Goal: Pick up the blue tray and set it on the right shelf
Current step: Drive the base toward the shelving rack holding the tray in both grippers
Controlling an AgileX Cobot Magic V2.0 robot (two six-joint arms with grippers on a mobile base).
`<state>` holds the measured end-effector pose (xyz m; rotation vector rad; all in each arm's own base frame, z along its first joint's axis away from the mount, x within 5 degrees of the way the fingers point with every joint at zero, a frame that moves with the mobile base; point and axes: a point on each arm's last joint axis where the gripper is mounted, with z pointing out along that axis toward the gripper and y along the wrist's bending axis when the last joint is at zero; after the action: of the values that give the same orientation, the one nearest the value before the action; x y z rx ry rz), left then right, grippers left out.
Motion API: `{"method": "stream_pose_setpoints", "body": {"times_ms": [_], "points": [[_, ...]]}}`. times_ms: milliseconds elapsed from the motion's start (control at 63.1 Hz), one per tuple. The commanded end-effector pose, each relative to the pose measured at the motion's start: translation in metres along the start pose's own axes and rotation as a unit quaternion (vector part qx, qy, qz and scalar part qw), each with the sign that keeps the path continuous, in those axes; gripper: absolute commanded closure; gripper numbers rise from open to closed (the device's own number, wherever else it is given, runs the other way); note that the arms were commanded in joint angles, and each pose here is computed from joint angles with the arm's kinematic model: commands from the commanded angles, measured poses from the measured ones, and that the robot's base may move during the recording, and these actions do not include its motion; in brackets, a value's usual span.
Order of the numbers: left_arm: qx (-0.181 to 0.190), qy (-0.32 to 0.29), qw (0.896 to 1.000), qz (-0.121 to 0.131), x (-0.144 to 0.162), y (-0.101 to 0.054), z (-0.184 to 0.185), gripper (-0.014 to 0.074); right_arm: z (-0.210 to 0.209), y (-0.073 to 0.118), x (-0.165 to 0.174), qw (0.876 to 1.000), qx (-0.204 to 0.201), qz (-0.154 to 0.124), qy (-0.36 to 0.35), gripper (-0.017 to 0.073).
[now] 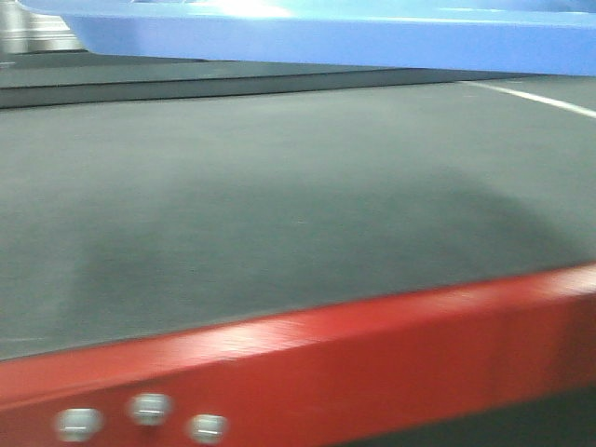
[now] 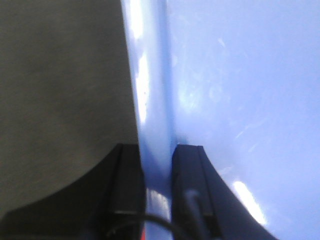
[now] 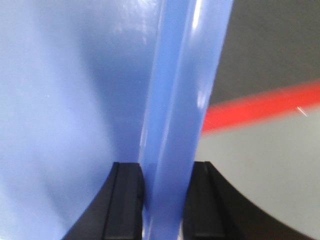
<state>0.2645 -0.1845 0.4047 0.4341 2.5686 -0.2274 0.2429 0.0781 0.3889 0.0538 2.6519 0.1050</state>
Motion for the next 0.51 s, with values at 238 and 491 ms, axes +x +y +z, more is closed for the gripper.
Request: {"method": "stream_pose_setpoints", "body": {"times_ms": [238,491], "points": [[0.020,0.021,0.999,0.021,0.0106,-0.0042,-0.0239,0.0642,-0.0184,-0.0021,-0.0050,0.999,-0.007,-0.015,-0.051,0.0537],[0.020,0.021,0.999,0.021,0.0106,-0.0042,-0.0239,0.0642,-0.0184,-0.0021,-0.0050,0.999,-0.007,-0.015,-0.051,0.0537]]}}
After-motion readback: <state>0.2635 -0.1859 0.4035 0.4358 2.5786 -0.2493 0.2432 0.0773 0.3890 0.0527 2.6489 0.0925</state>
